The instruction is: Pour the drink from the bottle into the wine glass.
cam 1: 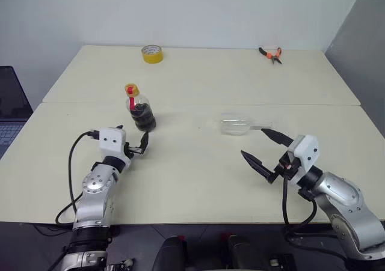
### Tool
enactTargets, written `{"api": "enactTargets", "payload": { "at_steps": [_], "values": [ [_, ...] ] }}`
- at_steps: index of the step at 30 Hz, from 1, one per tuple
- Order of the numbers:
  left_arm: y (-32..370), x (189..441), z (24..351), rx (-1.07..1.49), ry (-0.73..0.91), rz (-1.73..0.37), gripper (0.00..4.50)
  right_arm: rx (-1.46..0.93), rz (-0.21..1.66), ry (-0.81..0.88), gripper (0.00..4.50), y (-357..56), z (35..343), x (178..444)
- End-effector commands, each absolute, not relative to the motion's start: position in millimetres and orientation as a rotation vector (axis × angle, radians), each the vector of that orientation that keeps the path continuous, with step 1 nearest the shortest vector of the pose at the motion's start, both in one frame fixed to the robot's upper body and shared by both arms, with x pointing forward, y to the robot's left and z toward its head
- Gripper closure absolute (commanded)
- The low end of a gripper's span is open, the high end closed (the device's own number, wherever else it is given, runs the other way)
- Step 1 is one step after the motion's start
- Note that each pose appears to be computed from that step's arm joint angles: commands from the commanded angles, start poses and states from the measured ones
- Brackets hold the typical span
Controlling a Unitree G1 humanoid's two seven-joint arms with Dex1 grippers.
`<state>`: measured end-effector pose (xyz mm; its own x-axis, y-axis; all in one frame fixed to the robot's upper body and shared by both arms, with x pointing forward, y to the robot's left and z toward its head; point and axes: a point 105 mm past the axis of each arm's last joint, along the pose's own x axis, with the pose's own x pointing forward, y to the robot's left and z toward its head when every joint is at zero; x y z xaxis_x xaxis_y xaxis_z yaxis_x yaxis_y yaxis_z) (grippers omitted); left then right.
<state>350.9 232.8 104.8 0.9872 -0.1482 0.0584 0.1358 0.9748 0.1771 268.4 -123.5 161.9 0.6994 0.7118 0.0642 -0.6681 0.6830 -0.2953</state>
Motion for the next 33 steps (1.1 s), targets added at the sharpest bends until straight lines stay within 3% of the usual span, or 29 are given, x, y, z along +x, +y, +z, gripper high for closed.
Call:
{"api": "enactTargets", "payload": {
  "at_steps": [1,12,33],
  "values": [
    [231,358,121,0.183,-0.132,-0.136,0.04,-0.302,0.815,-0.241,0.00,-115,172,268],
    [237,374,119,0.047,-0.097,-0.101,0.04,-0.306,0.818,-0.275,0.00,-109,180,277],
    [219,417,135,0.074,-0.124,-0.191,0.04,-0.337,0.823,-0.293,0.00,-106,189,281]
  ]
}}
